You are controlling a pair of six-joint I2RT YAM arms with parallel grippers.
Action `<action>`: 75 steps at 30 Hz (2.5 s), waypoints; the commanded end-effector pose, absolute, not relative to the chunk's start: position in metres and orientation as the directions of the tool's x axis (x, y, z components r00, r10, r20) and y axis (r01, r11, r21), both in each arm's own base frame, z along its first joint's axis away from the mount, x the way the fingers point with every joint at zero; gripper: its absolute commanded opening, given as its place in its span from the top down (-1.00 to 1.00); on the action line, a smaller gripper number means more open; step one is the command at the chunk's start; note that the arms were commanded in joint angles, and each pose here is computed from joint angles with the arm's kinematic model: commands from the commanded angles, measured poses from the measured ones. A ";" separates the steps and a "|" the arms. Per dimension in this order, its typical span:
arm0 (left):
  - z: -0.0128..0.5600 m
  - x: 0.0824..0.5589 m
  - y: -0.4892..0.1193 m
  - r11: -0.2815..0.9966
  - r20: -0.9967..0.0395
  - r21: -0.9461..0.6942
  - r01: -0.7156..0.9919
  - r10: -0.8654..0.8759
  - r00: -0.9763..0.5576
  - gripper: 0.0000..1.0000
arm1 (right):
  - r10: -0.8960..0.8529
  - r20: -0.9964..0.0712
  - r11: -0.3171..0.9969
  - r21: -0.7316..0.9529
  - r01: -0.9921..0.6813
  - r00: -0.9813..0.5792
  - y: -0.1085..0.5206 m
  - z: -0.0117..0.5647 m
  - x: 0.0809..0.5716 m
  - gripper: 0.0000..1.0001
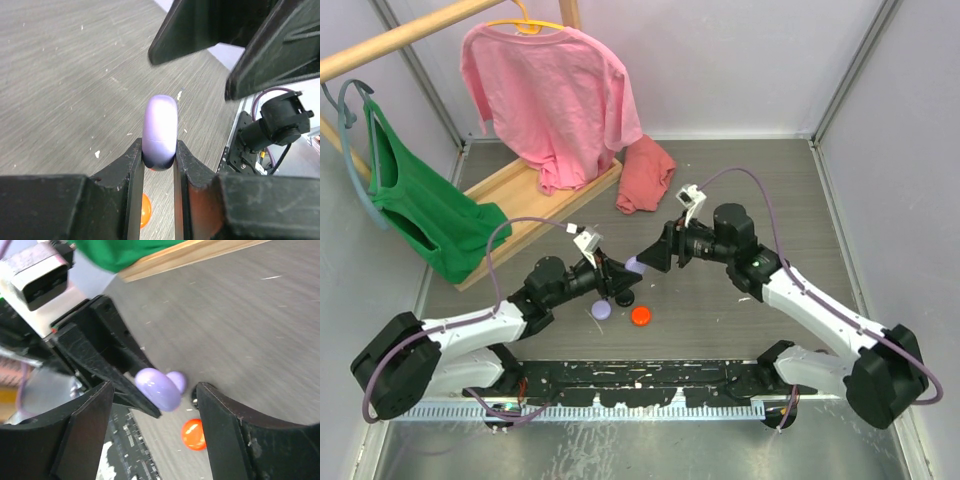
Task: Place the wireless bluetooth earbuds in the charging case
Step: Close the charging case, then place the charging case at the center of the board, then reset both arms
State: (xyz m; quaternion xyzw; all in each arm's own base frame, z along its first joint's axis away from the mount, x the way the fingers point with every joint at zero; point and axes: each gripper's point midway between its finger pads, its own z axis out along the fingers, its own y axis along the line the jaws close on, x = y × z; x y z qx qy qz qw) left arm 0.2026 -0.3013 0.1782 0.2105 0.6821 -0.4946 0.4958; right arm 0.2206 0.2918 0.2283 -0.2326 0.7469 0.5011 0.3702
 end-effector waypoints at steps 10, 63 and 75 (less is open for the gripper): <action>0.145 0.227 -0.312 0.583 -0.741 -0.588 0.561 -0.109 -0.663 0.92 | 0.187 -0.908 0.835 0.348 -0.426 -0.376 0.187 0.223 0.265 -0.57; 0.177 0.223 -0.177 0.923 -0.727 -0.334 0.192 -0.123 -0.676 -0.96 | 0.197 -0.964 0.979 0.203 -0.018 -0.181 0.053 0.271 0.220 -1.00; 0.275 0.182 -0.093 0.919 -0.951 -0.264 0.294 -0.196 -0.239 -0.96 | 0.229 -0.969 0.973 0.228 0.021 -0.087 0.030 0.289 0.204 -1.00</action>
